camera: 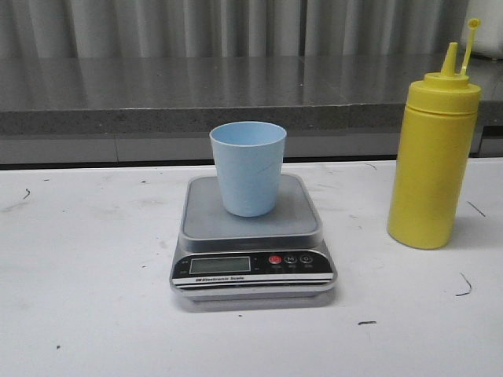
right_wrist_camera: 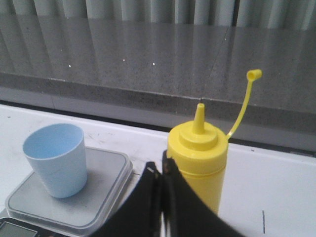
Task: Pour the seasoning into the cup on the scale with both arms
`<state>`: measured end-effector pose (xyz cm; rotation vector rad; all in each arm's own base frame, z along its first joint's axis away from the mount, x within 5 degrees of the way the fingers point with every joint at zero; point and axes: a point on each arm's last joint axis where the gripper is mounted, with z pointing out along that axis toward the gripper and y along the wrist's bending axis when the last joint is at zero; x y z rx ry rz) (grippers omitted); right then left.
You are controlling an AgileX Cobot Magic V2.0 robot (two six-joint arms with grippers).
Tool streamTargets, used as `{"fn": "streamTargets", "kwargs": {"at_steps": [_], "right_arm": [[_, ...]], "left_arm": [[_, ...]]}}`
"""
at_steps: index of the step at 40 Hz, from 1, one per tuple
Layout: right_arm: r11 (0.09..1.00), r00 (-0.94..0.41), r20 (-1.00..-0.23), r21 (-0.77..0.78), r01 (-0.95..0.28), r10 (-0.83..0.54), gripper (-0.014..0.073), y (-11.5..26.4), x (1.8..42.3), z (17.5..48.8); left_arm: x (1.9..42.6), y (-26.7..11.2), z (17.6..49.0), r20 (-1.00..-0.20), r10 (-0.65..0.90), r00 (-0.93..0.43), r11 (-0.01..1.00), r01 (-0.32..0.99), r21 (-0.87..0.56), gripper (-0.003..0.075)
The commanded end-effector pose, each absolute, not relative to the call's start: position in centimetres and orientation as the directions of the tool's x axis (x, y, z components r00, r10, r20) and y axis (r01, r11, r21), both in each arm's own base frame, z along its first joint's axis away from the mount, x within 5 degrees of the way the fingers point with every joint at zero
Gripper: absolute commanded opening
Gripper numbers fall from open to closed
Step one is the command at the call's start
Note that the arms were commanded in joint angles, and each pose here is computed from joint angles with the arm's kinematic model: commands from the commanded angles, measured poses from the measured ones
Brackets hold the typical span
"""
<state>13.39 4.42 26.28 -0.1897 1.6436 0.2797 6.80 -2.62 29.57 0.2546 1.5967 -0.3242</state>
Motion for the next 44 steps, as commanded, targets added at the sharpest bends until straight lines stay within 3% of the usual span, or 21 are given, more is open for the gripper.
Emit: {"fn": "streamTargets", "kwargs": {"at_steps": [1,18,44], "right_arm": [[0.959,0.009,-0.999,0.039,-0.279,0.043,-0.0059,3.8,12.4,28.4],[0.953,0.049,-0.998,0.025,-0.303,0.042,-0.0059,2.7,8.4,29.2],[0.953,0.064,-0.997,0.026,-0.302,0.047,-0.0059,2.6,8.3,29.3]], "left_arm": [[6.7,-2.6,31.3,-0.995,-0.094,0.045,0.928,0.366,-0.072,-0.0020],[6.7,-2.6,31.3,-0.995,-0.094,0.045,0.928,0.366,-0.072,-0.0020],[6.7,-2.6,31.3,-0.995,-0.094,0.045,0.928,0.366,-0.072,-0.0020]]}}
